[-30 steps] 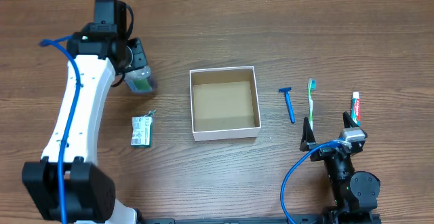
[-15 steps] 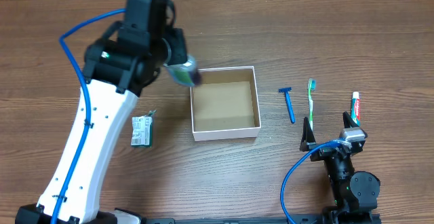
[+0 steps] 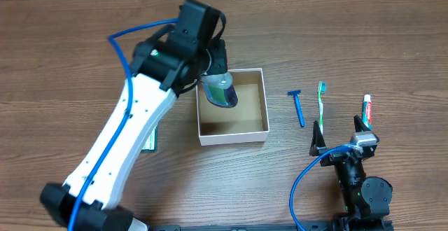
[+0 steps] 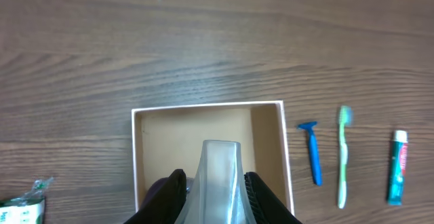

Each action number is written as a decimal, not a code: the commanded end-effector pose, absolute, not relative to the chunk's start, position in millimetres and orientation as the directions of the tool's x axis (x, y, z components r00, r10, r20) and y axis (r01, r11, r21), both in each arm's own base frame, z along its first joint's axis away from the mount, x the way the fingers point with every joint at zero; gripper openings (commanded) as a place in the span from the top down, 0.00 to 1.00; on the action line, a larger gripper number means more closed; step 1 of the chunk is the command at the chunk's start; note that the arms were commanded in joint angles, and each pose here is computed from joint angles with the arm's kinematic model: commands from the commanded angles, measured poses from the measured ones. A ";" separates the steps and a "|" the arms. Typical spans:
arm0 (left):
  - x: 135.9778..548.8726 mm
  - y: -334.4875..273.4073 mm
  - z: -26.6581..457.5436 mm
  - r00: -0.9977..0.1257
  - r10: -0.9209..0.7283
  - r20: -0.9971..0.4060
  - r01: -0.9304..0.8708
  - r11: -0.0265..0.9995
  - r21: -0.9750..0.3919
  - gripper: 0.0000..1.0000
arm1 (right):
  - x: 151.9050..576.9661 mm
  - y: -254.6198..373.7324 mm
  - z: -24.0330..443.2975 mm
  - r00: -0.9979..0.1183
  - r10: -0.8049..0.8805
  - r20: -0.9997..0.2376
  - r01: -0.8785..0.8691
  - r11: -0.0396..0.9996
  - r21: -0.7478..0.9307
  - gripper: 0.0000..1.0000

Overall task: Pack container
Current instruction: 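Carry the bottle over the box and lower it inside, then release the bottle and move the left gripper to the packet, then grasp the green-white 100g packet with the left gripper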

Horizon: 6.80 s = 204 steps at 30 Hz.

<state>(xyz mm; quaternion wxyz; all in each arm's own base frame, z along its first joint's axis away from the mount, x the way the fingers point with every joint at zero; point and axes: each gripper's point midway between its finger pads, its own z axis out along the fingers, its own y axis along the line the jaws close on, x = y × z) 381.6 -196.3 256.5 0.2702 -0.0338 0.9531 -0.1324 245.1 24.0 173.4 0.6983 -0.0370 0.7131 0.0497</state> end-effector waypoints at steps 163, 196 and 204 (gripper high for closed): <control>280.4 -7.3 -4.1 -0.925 0.048 -0.377 0.021 0.997 0.075 0.00 | 245.3 23.3 171.1 -0.020 0.013 -1.000 -0.121 0.993 0.015 0.00; 316.4 -52.3 80.3 -0.933 -0.194 -0.303 -0.105 0.953 -0.285 0.51 | 245.3 23.3 171.1 -0.020 0.013 -1.000 -0.121 0.993 0.015 0.00; 330.6 -104.5 140.7 -0.901 -0.289 -0.322 -0.090 0.853 -0.514 0.50 | 245.3 23.3 171.1 -0.020 0.013 -1.000 -0.121 0.993 0.015 0.00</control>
